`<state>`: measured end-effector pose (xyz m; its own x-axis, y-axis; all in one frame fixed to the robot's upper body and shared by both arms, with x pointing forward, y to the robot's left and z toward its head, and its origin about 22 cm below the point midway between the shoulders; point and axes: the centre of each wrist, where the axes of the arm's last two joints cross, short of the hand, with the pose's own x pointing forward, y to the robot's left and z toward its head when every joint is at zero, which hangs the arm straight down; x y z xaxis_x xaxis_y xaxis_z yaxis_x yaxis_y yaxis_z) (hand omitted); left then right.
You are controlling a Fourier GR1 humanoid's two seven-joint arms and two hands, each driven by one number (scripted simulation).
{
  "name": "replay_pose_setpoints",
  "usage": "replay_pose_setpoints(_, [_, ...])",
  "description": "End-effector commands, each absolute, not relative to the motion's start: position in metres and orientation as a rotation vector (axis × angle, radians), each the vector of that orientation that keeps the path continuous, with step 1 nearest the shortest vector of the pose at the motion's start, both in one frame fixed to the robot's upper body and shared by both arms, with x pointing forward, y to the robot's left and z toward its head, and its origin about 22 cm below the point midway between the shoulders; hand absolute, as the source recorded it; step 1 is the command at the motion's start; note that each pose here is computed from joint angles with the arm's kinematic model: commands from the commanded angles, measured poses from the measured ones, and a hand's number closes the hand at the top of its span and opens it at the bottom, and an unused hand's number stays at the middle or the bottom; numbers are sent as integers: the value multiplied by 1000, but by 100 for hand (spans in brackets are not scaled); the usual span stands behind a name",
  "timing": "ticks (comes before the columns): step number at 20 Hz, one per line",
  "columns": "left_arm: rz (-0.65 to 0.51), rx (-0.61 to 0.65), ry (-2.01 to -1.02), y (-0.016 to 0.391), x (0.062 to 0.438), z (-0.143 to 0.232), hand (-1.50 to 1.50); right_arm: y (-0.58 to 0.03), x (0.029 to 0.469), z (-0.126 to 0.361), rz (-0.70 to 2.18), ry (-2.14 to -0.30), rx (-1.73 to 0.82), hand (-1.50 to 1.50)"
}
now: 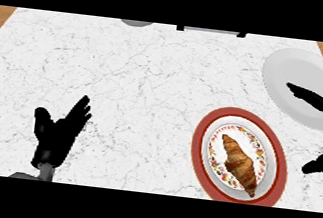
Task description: Pick the croissant from the plate and place it in the plate
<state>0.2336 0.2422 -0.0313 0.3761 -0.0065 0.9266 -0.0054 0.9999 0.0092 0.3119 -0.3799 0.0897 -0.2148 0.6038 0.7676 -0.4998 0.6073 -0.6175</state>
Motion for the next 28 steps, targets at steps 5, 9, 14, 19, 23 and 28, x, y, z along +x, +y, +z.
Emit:
replay_pose_setpoints(5, [0,3,-1174,248,232,-32,0,-316,286,84,1060,-1421,-190,-150])
replay_pose_setpoints(9, [-21,0,-1186,231,227,-47,0,-310,282,77,1129,-1328,-144,-150])
replay_pose_setpoints(14, [-7,-2,-1187,241,239,-17,0,-291,275,58,1139,-1287,-86,-150])
replay_pose_setpoints(19, [2,-10,-1187,248,251,-29,0,-273,254,55,1131,-1310,-105,-150])
replay_pose_setpoints(23, [11,7,-1181,229,235,-45,0,-275,270,51,1191,-1276,-203,-150])
replay_pose_setpoints(28, [8,15,-1193,256,252,-32,0,-282,250,32,1199,-1252,-247,-150])
